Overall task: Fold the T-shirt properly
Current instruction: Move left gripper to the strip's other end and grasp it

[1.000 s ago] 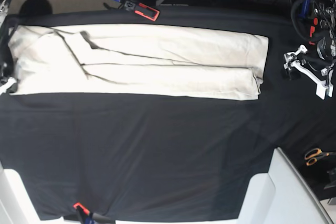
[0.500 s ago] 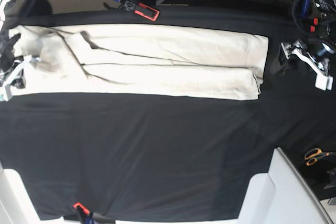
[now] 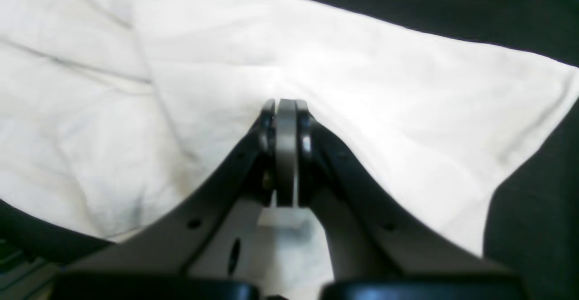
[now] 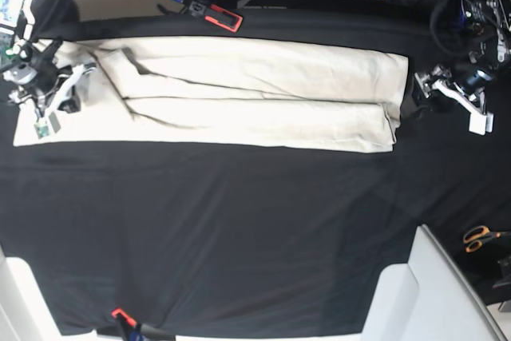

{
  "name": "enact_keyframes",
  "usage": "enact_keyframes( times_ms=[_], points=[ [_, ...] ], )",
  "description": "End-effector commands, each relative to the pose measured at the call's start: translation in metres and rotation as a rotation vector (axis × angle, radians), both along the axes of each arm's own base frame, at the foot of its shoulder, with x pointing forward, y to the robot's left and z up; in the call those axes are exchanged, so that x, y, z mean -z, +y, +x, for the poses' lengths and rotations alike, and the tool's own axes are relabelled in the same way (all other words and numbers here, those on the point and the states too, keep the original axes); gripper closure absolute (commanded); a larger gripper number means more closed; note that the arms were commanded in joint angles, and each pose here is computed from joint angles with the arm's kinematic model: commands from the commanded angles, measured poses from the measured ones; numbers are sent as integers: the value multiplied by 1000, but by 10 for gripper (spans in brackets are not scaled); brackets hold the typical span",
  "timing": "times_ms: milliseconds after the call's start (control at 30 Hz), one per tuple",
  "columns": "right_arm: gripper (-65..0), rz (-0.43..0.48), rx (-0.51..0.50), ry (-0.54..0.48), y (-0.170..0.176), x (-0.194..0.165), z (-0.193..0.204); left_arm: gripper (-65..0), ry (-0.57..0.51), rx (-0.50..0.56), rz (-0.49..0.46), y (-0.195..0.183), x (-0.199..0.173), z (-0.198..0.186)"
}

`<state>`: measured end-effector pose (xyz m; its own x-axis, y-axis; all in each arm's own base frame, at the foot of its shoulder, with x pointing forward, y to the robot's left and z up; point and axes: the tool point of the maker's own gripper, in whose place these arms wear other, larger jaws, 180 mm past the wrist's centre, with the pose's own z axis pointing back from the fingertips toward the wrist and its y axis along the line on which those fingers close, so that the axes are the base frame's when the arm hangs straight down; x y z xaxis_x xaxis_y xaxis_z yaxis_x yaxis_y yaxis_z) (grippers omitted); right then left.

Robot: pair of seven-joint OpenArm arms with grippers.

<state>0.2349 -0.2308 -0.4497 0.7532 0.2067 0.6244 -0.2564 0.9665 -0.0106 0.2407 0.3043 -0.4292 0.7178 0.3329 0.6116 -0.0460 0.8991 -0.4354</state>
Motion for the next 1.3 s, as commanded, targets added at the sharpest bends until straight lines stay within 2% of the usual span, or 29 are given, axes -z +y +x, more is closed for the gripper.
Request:
enact_keyframes(
  times_ms=[0, 67, 433, 667, 800, 967, 1033, 1167, 1200, 1267],
  points=[
    [0, -11, 2, -41, -7, -10, 8, -650, -35, 11, -6, 0, -7, 11],
    [0, -11, 2, -42, -7, -11, 9, -650, -8, 29, -25, -8, 2, 14],
    [0, -11, 2, -42, -7, -11, 9, -650, 49, 82, 21, -43, 32, 23],
    [0, -11, 2, -42, -7, -11, 9, -648, 65, 67, -27, -52, 41, 30],
    [0, -11, 2, -42, -7, -11, 9, -499, 74, 66, -24, -50, 43, 27],
    [0, -11, 4, -41, -7, -10, 8, -344, 88, 66, -25, -50, 47, 21],
    [0, -11, 4, -41, -7, -10, 8, -255, 94, 66, -25, -50, 49, 18],
    [0, -11, 5, -40, -8, -10, 8, -35, 97, 65, -24, -49, 49, 16],
    [0, -11, 5, -40, -8, -10, 8, 0, 96, 65, -23, -49, 49, 16],
    [0, -11, 5, -40, -8, -10, 8, 0, 91, 67, -19, -49, 47, 17]
  ],
)
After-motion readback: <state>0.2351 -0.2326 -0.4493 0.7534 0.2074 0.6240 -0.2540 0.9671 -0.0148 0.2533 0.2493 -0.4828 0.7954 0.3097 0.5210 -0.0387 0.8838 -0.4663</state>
